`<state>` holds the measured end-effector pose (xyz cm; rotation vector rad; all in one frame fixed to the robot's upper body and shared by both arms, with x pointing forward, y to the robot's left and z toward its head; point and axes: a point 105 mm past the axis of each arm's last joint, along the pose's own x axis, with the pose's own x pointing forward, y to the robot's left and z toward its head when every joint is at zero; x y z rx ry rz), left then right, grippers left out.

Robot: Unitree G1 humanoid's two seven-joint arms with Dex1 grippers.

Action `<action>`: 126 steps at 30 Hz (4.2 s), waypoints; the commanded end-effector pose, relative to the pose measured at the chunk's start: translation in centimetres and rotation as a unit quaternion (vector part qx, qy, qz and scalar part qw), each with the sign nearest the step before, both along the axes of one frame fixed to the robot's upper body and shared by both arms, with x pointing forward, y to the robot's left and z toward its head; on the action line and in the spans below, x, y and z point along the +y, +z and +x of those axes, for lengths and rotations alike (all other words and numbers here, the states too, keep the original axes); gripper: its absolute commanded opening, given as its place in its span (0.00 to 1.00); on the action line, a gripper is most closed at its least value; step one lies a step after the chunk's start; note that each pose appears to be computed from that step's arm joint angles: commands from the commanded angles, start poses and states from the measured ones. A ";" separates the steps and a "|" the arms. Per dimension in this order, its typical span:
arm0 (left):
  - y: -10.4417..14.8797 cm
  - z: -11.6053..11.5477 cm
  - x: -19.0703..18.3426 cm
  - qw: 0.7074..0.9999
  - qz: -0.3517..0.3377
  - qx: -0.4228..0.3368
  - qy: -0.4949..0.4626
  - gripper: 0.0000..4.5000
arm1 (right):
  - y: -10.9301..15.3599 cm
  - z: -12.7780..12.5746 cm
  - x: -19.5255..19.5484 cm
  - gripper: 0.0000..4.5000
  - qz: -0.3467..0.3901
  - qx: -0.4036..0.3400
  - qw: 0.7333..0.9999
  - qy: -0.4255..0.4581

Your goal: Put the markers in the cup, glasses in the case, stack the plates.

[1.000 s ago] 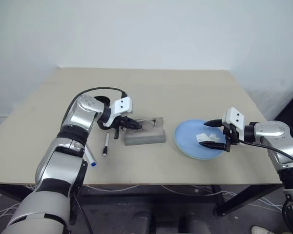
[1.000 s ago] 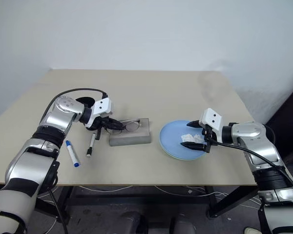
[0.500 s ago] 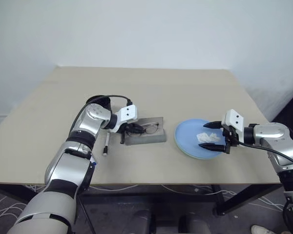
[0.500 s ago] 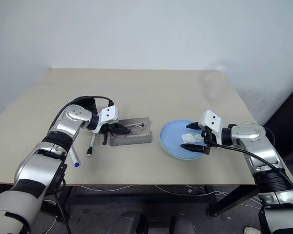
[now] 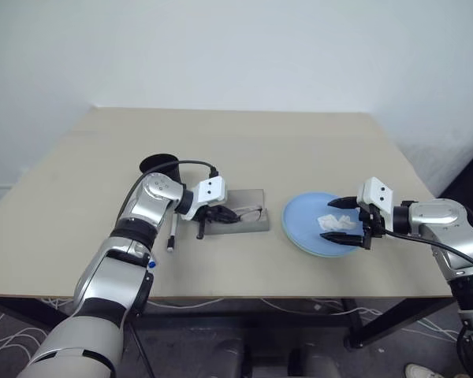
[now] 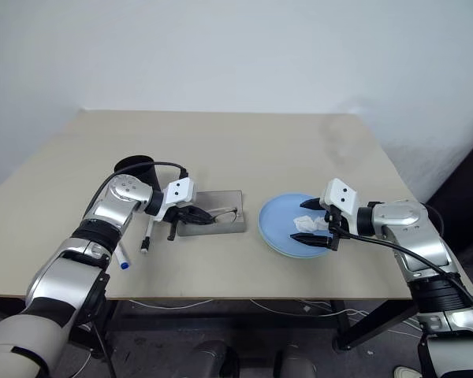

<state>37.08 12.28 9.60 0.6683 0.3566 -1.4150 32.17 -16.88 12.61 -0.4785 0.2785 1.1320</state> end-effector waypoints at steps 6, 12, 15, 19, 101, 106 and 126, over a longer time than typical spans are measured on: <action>0.3 -0.6 0.4 1.000 0.011 0.010 -0.016 0.15 | 1.2 0.1 0.0 1.00 0.003 -0.025 1.000 0.000; 0.3 -0.4 0.7 1.000 0.014 0.008 -0.009 0.60 | 1.1 0.1 0.0 1.00 0.003 -0.024 1.000 0.000; 0.8 0.2 0.7 1.000 0.011 -0.013 0.001 0.82 | 1.1 0.1 0.0 1.00 0.003 -0.023 1.000 0.000; 1.5 0.6 1.0 1.000 0.012 -0.020 0.009 1.00 | 1.1 0.2 0.1 1.00 0.003 -0.023 1.000 0.002; -1.2 1.7 -0.8 0.987 0.036 -0.150 0.040 0.01 | 1.2 0.4 0.6 1.00 0.012 -0.025 1.000 0.002; -1.2 1.5 -1.2 0.988 0.021 -0.148 0.048 0.01 | 1.5 0.4 0.7 1.00 0.010 -0.024 1.000 0.004; 7.3 1.2 0.4 0.970 -0.185 -0.064 0.145 0.01 | 1.6 0.4 1.1 1.00 0.009 -0.017 1.000 0.012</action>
